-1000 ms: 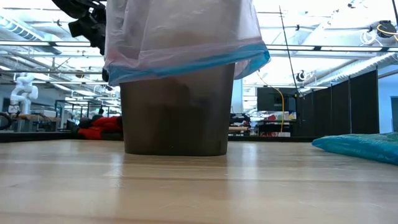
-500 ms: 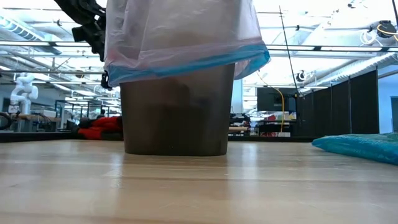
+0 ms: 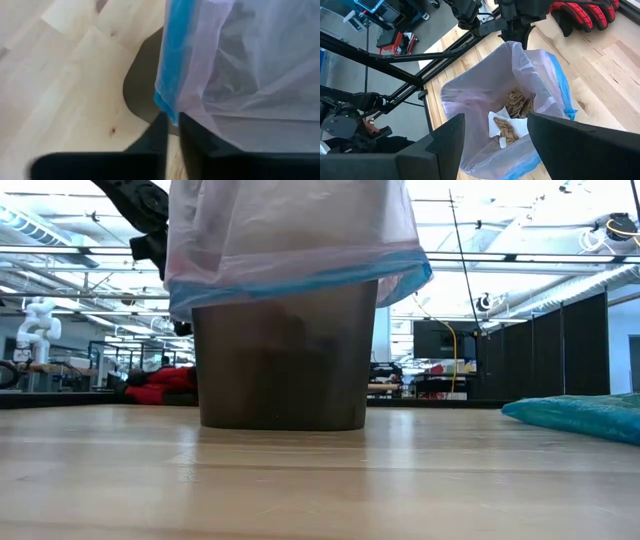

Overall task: Place trash/remove bag and relplace
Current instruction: Close the pink trash bag inside the trash bin

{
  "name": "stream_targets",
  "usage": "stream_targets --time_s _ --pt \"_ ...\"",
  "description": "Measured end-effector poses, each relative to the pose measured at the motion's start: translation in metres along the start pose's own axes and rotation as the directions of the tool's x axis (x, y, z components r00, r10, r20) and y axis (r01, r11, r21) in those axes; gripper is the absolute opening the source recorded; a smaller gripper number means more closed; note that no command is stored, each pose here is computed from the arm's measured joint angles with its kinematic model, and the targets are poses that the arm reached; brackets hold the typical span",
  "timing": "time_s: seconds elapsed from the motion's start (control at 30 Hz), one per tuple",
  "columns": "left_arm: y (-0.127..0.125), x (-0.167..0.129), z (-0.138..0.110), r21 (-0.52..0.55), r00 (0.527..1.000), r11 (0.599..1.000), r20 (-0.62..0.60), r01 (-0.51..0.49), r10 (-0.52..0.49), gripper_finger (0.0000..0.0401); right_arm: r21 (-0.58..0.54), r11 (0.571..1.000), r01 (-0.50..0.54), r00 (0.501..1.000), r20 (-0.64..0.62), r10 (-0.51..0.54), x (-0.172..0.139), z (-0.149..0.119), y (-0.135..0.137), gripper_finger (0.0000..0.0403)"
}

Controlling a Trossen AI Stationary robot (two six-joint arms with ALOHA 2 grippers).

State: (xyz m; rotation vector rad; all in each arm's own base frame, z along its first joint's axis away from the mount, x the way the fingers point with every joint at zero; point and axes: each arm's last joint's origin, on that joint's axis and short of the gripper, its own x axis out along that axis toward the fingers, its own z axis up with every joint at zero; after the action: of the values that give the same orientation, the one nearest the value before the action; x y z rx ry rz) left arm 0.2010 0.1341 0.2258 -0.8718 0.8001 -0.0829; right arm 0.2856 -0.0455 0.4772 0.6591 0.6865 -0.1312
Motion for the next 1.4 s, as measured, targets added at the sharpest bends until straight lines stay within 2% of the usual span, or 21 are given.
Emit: stream_targets --time_s 0.13,0.6,0.73,0.87,0.97,1.1,1.23,1.4 --pt "-0.001 0.000 0.002 0.015 1.000 1.000 0.014 0.001 -0.002 0.0004 0.003 1.000 0.000 1.000 0.000 0.000 0.000 0.000 0.000 0.0208" --pt "-0.016 -0.034 -0.004 -0.014 0.989 0.999 0.146 -0.033 0.035 0.0001 -0.005 1.000 0.000 1.000 0.000 0.000 0.000 0.000 0.000 0.0208" --pt "-0.016 -0.035 -0.013 -0.034 0.995 0.998 0.085 -0.044 0.047 0.0006 -0.008 1.000 0.000 1.000 0.000 0.000 0.000 0.000 0.000 0.0208" --pt "-0.005 -0.026 -0.027 -0.095 0.999 0.994 -0.021 -0.045 0.043 0.0042 -0.008 1.000 0.000 1.000 0.000 0.000 0.000 0.000 0.000 0.0208" --pt "0.008 -0.016 -0.039 -0.154 0.999 0.988 -0.031 0.014 -0.019 0.0077 -0.004 1.000 -0.001 1.000 -0.001 0.001 0.000 0.000 0.000 0.0208" --pt "0.021 -0.006 -0.052 -0.230 0.984 0.956 0.040 0.180 -0.175 0.0105 -0.003 1.000 -0.007 1.000 -0.005 0.007 0.000 -0.001 0.002 0.0208" --pt "0.027 0.000 -0.061 -0.252 0.961 0.928 0.108 0.274 -0.254 0.0111 -0.002 1.000 -0.010 1.000 -0.006 0.010 0.001 -0.001 0.003 0.0208" --pt "0.031 0.003 -0.067 -0.228 0.935 0.916 0.208 0.330 -0.286 0.0112 -0.004 1.000 -0.014 1.000 0.003 0.014 0.001 -0.001 0.004 0.0208"
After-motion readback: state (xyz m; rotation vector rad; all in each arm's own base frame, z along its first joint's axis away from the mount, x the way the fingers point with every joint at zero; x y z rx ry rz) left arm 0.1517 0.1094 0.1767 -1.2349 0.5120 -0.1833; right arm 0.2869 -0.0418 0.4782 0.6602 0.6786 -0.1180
